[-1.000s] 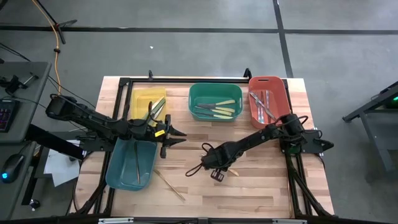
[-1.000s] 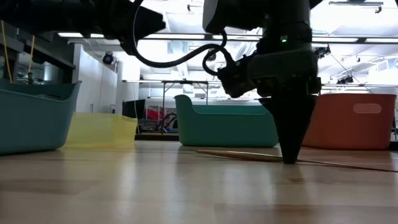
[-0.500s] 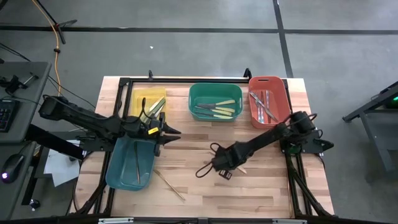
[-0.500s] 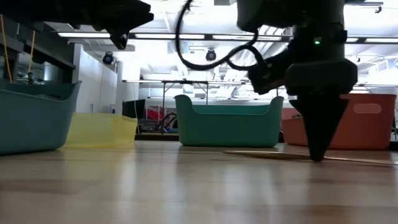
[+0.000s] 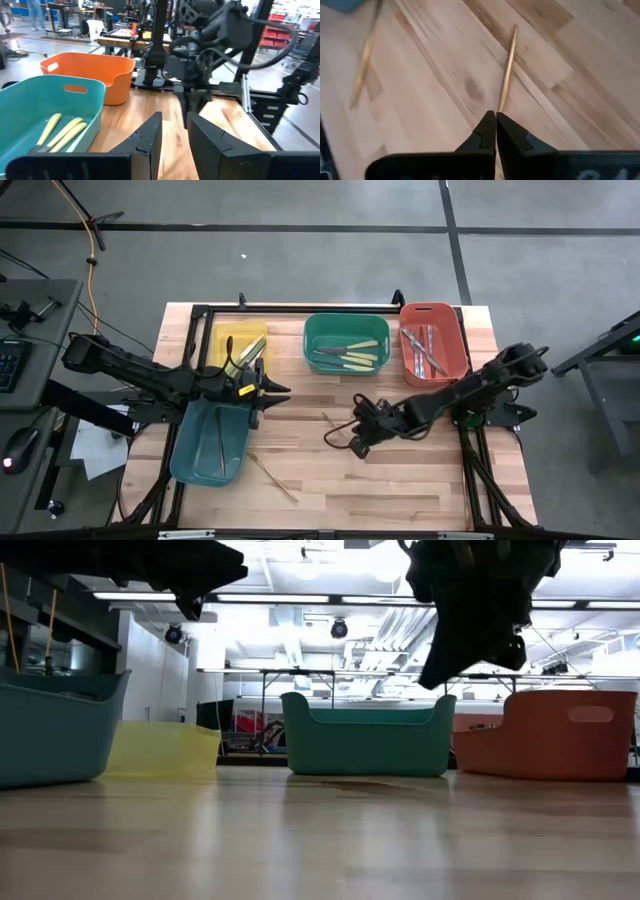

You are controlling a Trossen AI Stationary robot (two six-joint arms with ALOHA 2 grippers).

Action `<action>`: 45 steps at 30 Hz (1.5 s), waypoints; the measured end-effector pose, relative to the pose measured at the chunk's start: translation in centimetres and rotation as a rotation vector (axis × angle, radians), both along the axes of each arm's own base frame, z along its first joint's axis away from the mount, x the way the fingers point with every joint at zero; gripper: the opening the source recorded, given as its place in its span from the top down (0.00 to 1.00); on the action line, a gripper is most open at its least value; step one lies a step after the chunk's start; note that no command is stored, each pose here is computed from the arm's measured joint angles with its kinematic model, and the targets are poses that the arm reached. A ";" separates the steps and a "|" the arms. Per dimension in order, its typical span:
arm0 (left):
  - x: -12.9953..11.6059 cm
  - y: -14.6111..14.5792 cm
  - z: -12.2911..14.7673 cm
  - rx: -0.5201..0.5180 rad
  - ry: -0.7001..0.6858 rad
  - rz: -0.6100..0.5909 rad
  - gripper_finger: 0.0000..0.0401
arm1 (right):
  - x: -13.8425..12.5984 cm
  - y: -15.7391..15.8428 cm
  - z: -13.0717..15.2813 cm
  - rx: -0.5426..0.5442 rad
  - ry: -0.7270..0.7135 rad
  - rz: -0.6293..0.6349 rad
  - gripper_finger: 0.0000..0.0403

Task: Sort silverware by color (type)
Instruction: Put the gold knife into the blue bin

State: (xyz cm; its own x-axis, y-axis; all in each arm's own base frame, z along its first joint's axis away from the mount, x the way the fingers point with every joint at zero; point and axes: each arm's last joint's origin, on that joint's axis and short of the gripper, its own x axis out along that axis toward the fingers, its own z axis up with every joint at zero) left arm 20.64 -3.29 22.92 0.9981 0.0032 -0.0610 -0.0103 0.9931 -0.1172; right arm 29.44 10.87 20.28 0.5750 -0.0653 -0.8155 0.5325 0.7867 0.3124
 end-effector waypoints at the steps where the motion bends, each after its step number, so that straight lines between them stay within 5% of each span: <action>1: 0.0 0.0 0.0 0.000 0.000 0.005 0.79 | 0.0 0.0 0.2 -0.001 -0.021 -0.001 0.99; 23: 0.5 -0.2 -0.7 -0.008 0.034 -0.034 0.80 | 1.0 0.4 0.2 0.027 -0.123 0.038 1.00; 30: 4.8 -0.6 -3.4 0.035 0.188 -0.030 0.98 | 1.3 0.7 0.8 0.010 -0.136 0.154 1.00; 38: 10.1 -0.9 -6.7 0.105 0.537 -0.046 1.00 | 0.0 0.7 1.5 -0.108 0.064 0.143 1.00; 45: 11.5 -0.4 -10.1 0.114 0.603 -0.027 1.00 | -1.9 1.7 0.1 -0.109 0.166 0.114 1.00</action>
State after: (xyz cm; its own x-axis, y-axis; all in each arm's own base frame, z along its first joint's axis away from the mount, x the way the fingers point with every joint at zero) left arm 32.17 -3.73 12.78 0.7880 0.0183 -0.6155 -0.0165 0.9998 0.0085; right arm 27.57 12.62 20.36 0.4422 -0.1006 -0.8913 0.4754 0.8689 0.1378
